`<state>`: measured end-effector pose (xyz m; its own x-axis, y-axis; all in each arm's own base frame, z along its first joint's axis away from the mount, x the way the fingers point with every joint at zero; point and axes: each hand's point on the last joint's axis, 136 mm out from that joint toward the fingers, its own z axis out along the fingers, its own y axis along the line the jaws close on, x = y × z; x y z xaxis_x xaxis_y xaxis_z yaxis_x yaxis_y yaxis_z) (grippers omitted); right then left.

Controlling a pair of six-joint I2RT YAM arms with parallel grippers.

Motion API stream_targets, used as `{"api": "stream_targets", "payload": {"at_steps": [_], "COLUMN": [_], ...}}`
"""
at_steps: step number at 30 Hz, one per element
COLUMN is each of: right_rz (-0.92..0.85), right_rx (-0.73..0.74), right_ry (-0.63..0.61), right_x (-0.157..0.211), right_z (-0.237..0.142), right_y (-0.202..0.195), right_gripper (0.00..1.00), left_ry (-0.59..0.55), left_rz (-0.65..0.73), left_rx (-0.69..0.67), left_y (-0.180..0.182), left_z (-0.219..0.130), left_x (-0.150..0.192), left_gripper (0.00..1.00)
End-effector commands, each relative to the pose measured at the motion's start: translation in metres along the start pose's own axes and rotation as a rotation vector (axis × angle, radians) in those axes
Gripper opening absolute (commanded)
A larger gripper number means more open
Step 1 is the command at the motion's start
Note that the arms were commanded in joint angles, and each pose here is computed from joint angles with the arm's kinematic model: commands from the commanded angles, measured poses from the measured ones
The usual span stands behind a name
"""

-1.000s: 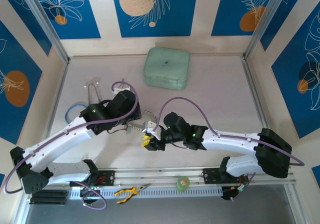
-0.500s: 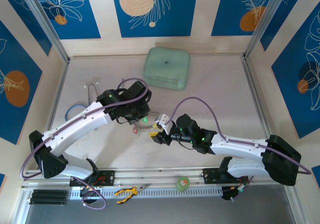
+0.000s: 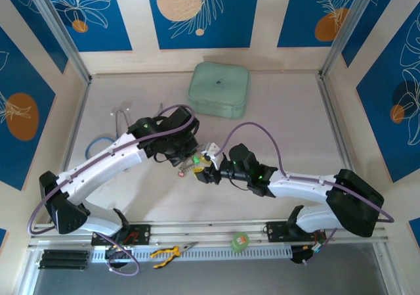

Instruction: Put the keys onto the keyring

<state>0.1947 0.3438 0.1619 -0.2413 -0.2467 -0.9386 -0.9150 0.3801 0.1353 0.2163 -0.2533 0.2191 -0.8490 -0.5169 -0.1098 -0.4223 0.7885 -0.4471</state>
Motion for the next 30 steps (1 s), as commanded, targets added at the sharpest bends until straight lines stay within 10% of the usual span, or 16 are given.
{"api": "stream_targets", "payload": {"at_steps": [1,16,30], "right_rz": [-0.014,0.045,0.082], "right_rx": [-0.052,-0.031,-0.023], "right_ry": [-0.094,-0.006,0.083], "right_x": [-0.033,0.0,0.027], "right_z": [0.002,-0.01,-0.015], "right_y": [0.009,0.004,0.001], "right_gripper": [0.48,0.0,0.06], "left_ry": [0.02,-0.017,-0.025], "left_rz": [-0.081,-0.1,-0.121], "left_rx": [0.032,0.054,0.075], "left_y": [0.0,0.003,0.003], "left_z": [-0.005,-0.01,-0.01], "left_x": [0.002,-0.004,-0.007], "left_gripper": [0.0,0.0,0.0]}}
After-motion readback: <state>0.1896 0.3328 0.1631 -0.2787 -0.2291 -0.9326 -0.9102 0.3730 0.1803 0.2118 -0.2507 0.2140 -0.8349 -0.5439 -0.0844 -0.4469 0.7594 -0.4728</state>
